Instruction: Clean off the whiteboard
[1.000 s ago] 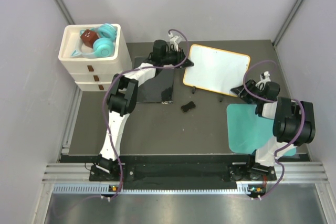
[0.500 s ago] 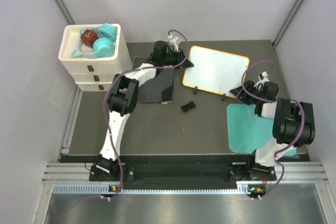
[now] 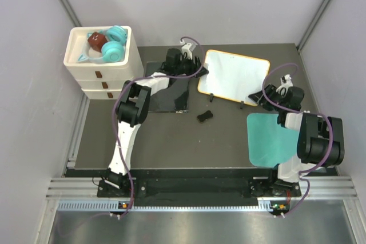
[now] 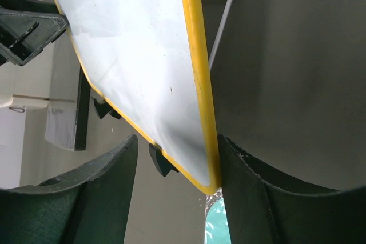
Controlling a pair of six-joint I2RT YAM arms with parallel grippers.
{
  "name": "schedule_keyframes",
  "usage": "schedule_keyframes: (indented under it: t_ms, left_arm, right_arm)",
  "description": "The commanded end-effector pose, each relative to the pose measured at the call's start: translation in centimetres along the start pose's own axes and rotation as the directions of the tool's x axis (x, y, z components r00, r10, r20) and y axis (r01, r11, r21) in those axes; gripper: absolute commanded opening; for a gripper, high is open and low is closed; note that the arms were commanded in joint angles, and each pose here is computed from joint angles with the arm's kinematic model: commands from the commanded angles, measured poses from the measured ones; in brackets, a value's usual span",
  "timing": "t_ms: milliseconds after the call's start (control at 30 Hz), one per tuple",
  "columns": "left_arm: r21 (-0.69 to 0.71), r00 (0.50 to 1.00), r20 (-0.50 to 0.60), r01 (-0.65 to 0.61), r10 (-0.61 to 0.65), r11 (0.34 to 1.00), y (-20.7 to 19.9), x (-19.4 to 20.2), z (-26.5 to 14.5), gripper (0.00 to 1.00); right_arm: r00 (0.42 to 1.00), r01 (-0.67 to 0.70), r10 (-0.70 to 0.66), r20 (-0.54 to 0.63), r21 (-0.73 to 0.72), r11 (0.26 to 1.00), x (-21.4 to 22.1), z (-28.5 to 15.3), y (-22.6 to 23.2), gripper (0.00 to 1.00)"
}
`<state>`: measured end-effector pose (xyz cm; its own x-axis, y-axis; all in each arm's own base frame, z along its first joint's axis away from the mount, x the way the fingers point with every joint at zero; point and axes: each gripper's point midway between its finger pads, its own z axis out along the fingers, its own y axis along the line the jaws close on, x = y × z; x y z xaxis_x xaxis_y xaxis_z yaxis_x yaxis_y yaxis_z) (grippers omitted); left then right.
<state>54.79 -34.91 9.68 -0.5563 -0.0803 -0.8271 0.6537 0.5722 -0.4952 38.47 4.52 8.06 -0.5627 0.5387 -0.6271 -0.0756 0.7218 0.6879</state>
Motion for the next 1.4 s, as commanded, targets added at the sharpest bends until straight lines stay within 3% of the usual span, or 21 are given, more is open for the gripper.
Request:
schedule_keyframes:
  t_ms: [0,400,700,1033,1200,1267,1300,1367]
  left_arm:
    - [-0.045,0.994,0.068,-0.087,0.090,0.995,0.0,-2.4,-1.2,0.63]
    - [-0.021,0.995,0.039,-0.092,0.093,0.996,-0.7,-2.3,-1.6,0.71]
    - [-0.037,0.986,0.085,-0.143,0.146,0.989,-1.7,-4.4,-2.8,0.80]
    - [-0.050,0.964,0.165,-0.204,0.209,0.978,-3.6,-8.0,-4.4,0.84]
    - [-0.181,0.950,0.189,-0.214,0.247,0.960,-2.5,-9.2,-6.1,0.85]
    - [-0.232,0.954,0.187,-0.190,0.235,0.954,-1.8,-8.0,-7.1,0.79]
    - [-0.261,0.937,0.238,-0.192,0.255,0.946,-2.6,-9.6,-8.3,0.74]
    - [-0.298,0.942,0.229,-0.172,0.245,0.939,-2.8,-8.1,-9.2,0.54]
  right_arm:
    - [0.997,0.071,-0.069,0.039,-0.047,0.996,-2.0,0.2,1.8,0.58]
    - [0.999,0.029,-0.030,0.011,0.049,0.998,-1.6,0.1,0.2,0.74]
    - [1.000,0.022,-0.024,0.017,0.103,0.994,-1.5,-0.3,-0.5,0.84]
    - [0.999,0.041,-0.045,0.028,0.135,0.990,-1.6,-1.0,-0.7,0.86]
    - [0.998,0.040,-0.046,0.037,0.149,0.988,-1.6,-1.3,-0.8,0.87]
    - [0.998,0.039,-0.046,0.045,0.156,0.987,-1.7,-1.4,-0.9,0.87]
    - [0.998,0.038,-0.046,0.046,0.160,0.986,-1.7,-1.5,-0.9,0.86]
    - [0.998,0.040,-0.049,0.050,0.164,0.986,-1.7,-1.5,-1.0,0.87]
